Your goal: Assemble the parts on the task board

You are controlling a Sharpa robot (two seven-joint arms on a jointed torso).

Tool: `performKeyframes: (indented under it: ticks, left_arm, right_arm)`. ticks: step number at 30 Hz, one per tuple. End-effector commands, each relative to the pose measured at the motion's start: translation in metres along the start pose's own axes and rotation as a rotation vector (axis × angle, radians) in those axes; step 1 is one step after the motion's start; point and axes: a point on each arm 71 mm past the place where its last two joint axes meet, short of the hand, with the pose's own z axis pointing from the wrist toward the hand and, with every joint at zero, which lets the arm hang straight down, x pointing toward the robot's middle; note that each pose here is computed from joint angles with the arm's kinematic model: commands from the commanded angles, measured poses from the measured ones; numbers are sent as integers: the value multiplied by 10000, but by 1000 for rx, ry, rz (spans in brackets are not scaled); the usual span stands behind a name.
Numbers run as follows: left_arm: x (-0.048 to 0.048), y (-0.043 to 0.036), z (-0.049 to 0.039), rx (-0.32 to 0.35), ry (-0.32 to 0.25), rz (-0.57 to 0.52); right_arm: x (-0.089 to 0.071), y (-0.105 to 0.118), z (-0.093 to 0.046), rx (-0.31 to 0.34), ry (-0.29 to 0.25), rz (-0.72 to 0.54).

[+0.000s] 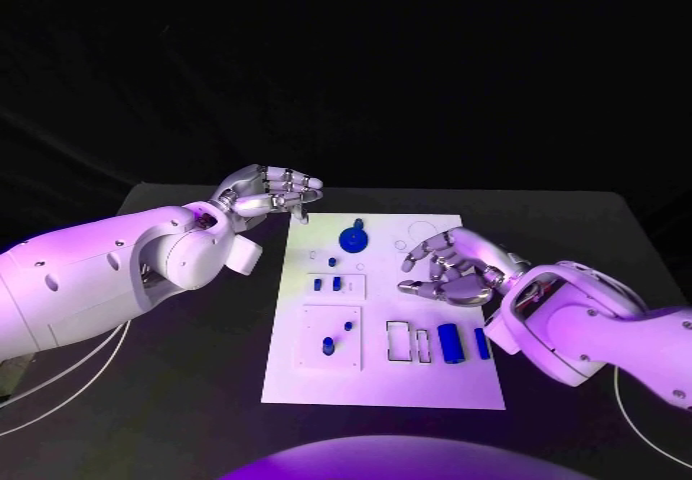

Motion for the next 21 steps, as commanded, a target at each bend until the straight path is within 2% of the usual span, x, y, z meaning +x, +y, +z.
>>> performKeyframes:
  ticks: [1, 4, 5, 8, 13, 21]
  left_arm:
    - [22, -13, 8, 14, 15, -5]
    - [20, -7, 8, 13, 14, -5]
    - [19, -4, 8, 12, 14, -5]
    - [15, 2, 6, 10, 13, -6]
    - [15, 11, 11, 9, 14, -7]
    - [18, 21, 10, 4, 17, -9]
  right_arm:
    - [-83, -213, -112, 145, 57, 137]
    - [-201, -370, -250, 214, 52, 98]
    - [-246, -452, -335, 252, 54, 69]
    - [-273, -556, -451, 297, 65, 6]
    - [-210, -660, -592, 346, 93, -90]
    - [-11, -745, -665, 395, 110, -127]
